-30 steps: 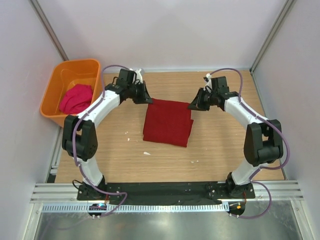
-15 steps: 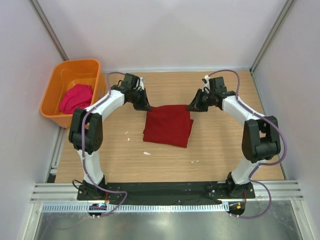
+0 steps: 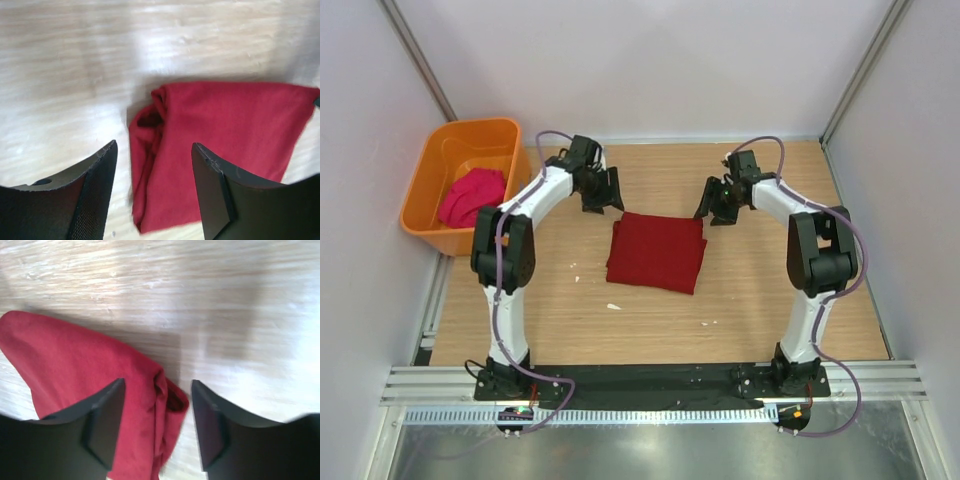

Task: Fold and stack the t-shirts
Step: Fold the tshirt, then neatly place the folded tshirt to the corner

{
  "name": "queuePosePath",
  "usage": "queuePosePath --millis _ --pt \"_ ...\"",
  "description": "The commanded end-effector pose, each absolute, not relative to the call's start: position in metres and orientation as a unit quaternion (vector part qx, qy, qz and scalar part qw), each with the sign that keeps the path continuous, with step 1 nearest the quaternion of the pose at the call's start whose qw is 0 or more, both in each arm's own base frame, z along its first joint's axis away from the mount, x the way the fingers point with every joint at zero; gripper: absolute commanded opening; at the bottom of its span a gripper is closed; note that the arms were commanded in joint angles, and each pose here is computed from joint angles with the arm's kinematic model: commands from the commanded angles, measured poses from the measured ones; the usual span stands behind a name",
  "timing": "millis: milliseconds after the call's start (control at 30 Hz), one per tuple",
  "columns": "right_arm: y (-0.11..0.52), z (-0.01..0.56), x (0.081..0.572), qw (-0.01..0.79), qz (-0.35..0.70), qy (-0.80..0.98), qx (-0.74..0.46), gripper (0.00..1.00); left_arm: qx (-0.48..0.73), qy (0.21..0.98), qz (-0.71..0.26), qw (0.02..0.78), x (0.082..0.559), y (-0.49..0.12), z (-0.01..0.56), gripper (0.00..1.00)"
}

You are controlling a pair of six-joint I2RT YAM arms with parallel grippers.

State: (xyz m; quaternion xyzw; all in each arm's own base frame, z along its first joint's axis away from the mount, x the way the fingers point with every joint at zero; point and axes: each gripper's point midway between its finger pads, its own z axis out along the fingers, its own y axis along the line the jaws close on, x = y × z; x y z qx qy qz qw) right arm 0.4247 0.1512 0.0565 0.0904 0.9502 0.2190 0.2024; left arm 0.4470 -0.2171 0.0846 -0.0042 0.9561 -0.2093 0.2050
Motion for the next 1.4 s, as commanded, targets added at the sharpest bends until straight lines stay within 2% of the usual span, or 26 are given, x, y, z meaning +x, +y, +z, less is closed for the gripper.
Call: queuePosePath --millis 0,67,133,233,333,533,800,933,1067,1167,1267,1300,1333,1367 --pt "0.137 0.103 0.422 0.253 0.192 0.946 0.064 0.63 0.035 0.950 -0.223 0.218 0.415 -0.208 0.125 0.63" --pt "0.139 0.104 0.403 0.246 0.207 0.945 0.060 0.72 0.042 0.950 -0.243 0.190 0.393 -0.210 0.115 0.63" --pt "0.145 0.102 0.391 0.234 0.226 0.944 0.061 0.74 0.042 0.951 -0.261 0.162 0.367 -0.210 0.095 0.64" --pt "0.154 0.094 0.377 0.227 0.248 0.940 0.067 0.75 0.040 0.950 -0.269 0.150 0.350 -0.209 0.080 0.66" --pt "0.164 0.088 0.373 0.221 0.259 0.937 0.080 0.76 0.041 0.949 -0.268 0.163 0.352 -0.209 0.074 0.66" --pt "0.173 0.072 0.367 0.212 0.258 0.937 0.102 0.76 0.019 0.951 -0.282 0.126 0.332 -0.210 0.053 0.64" --pt "0.176 0.047 0.366 0.200 0.259 0.941 0.083 0.78 -0.021 0.935 -0.339 0.103 0.310 -0.224 0.057 0.61" --pt "0.182 0.042 0.372 0.206 0.268 0.939 0.068 0.79 -0.024 0.929 -0.350 0.118 0.312 -0.226 0.071 0.61" --pt "0.187 0.039 0.380 0.211 0.270 0.937 0.059 0.77 -0.024 0.935 -0.320 0.154 0.319 -0.213 0.091 0.63" --pt "0.190 0.036 0.382 0.214 0.267 0.938 0.055 0.74 -0.017 0.938 -0.296 0.180 0.321 -0.199 0.111 0.63" --pt "0.197 0.038 0.381 0.216 0.272 0.937 0.042 0.61 -0.011 0.936 -0.278 0.214 0.319 -0.183 0.135 0.64" --pt "0.198 0.040 0.383 0.221 0.269 0.937 0.038 0.56 -0.013 0.937 -0.272 0.217 0.316 -0.178 0.139 0.64" --pt "0.198 0.041 0.384 0.228 0.261 0.937 0.033 0.42 -0.017 0.936 -0.267 0.227 0.317 -0.170 0.144 0.64" --pt "0.199 0.041 0.384 0.230 0.259 0.938 0.026 0.34 -0.017 0.931 -0.271 0.244 0.316 -0.167 0.157 0.65"
